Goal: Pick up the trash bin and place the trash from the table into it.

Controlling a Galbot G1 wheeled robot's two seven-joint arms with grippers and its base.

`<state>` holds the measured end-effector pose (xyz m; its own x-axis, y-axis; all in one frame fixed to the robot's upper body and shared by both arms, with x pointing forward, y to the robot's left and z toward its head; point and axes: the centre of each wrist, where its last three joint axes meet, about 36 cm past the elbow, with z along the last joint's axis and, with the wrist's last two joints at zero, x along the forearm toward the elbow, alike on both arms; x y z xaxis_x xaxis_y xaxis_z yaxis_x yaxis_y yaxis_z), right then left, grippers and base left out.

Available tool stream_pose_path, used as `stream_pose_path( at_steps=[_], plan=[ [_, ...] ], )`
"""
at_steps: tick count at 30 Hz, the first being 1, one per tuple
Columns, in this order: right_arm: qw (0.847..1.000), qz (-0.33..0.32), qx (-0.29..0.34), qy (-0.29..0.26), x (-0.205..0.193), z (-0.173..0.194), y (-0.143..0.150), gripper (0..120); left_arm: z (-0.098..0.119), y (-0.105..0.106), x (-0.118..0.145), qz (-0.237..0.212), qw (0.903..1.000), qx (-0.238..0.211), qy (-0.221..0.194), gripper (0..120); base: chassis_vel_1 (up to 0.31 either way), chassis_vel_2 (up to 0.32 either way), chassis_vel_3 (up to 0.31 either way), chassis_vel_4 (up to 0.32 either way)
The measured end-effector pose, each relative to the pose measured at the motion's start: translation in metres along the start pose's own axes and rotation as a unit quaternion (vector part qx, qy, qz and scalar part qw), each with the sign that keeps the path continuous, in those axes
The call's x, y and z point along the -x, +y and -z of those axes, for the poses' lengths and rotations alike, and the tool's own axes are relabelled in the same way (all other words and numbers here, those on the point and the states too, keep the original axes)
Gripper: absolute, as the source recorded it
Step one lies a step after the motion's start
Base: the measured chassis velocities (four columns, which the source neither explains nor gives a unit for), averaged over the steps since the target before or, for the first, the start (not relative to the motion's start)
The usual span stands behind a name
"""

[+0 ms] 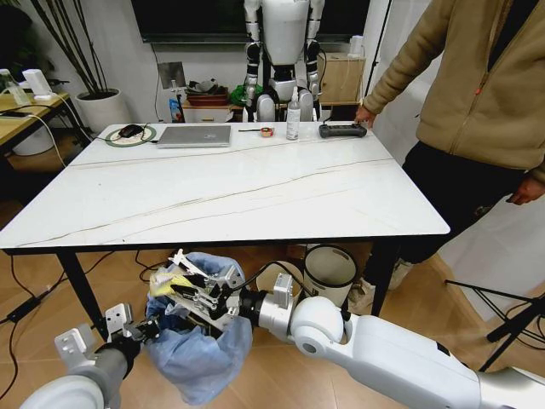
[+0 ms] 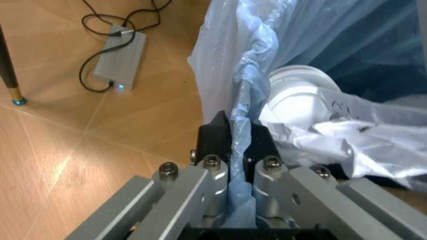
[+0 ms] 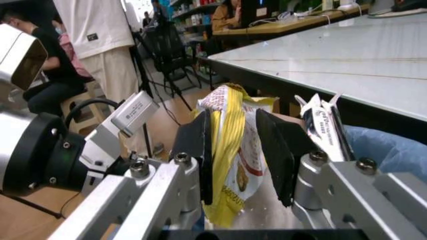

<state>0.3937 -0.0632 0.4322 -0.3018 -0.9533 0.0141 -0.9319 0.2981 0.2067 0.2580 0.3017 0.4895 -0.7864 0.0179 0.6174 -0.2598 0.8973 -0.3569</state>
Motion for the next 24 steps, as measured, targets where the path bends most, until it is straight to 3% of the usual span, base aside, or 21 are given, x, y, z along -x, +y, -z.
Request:
stream_pose_path(
  at_steps=[7, 16, 24],
  plan=[
    [1.000, -0.005, -0.003, -0.001, -0.004, 0.001, -0.003, 32, 0.002, 0.000, 0.002, -0.003, 1.0000, -0.003, -0.001, 0, 0.000, 0.000, 0.000, 0.000],
    [1.000, -0.009, -0.005, -0.002, -0.009, 0.003, -0.001, 63, 0.002, 0.001, 0.006, -0.001, 1.0000, -0.005, 0.000, 0, 0.000, 0.000, 0.000, 0.000],
    [1.000, -0.013, -0.007, -0.007, -0.011, 0.009, -0.003, 73, 0.001, 0.000, 0.006, -0.002, 1.0000, -0.006, 0.002, 0, 0.000, 0.000, 0.000, 0.000]
  ],
)
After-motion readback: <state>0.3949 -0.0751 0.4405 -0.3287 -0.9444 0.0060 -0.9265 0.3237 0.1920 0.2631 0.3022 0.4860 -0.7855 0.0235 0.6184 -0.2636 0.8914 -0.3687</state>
